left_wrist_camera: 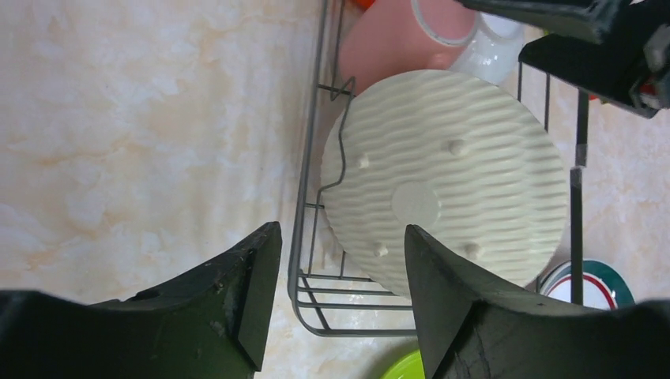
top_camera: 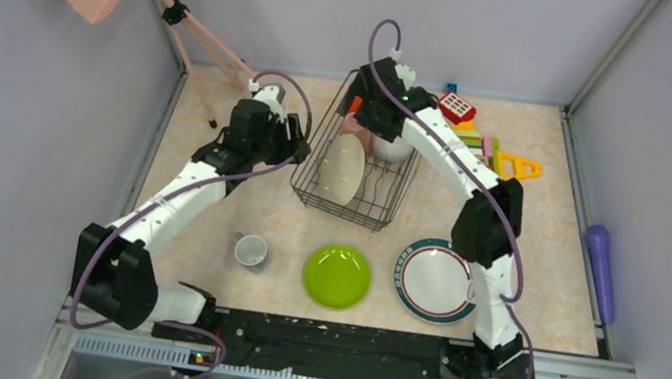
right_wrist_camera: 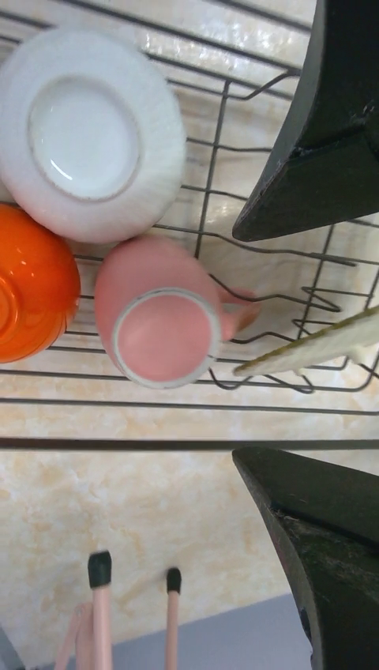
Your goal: Load the mixed dishes into the dish rack
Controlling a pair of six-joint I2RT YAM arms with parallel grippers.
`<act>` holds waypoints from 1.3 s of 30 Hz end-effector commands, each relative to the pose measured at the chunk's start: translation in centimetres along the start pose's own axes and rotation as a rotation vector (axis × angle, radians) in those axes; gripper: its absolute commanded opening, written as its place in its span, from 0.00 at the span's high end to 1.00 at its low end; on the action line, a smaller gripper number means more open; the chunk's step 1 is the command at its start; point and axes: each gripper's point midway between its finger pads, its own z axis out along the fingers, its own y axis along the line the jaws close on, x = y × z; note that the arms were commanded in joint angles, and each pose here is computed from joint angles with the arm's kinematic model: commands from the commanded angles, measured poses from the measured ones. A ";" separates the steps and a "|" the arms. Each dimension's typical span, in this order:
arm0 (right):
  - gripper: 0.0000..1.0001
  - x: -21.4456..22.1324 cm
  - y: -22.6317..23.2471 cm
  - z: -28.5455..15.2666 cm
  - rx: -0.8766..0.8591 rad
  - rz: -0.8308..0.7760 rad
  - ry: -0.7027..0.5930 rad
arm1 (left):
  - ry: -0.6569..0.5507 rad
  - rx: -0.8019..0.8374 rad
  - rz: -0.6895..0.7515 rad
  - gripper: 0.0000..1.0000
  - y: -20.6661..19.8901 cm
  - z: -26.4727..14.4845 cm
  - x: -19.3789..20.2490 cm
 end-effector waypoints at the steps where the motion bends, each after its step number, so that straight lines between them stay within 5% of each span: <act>1: 0.01 -5.0 3.3 -7.7 -0.164 0.027 -0.162 | -0.108 0.004 0.085 0.33 -2.7 -2.4 -2.8; 9: 0.04 -2.5 2.6 -11.9 -0.335 -0.135 -0.133 | -0.139 0.027 0.073 0.28 -4.5 -4.3 -2.5; 16: 0.21 0.4 -0.9 -16.2 -0.596 -0.131 -0.182 | -0.104 0.136 0.069 0.30 -6.8 -4.7 -1.8; 28: 0.41 6.2 -0.8 -12.9 -0.721 -0.139 -0.022 | -0.134 0.160 0.063 0.30 -7.2 -5.0 -2.0; 37: 0.42 8.0 1.1 -11.1 -0.709 -0.094 0.019 | -0.133 0.111 0.045 0.30 -6.2 -5.4 -2.4; 39: 0.49 7.7 1.7 -11.3 -0.726 -0.086 0.013 | -0.138 0.107 0.043 0.30 -6.0 -5.5 -2.6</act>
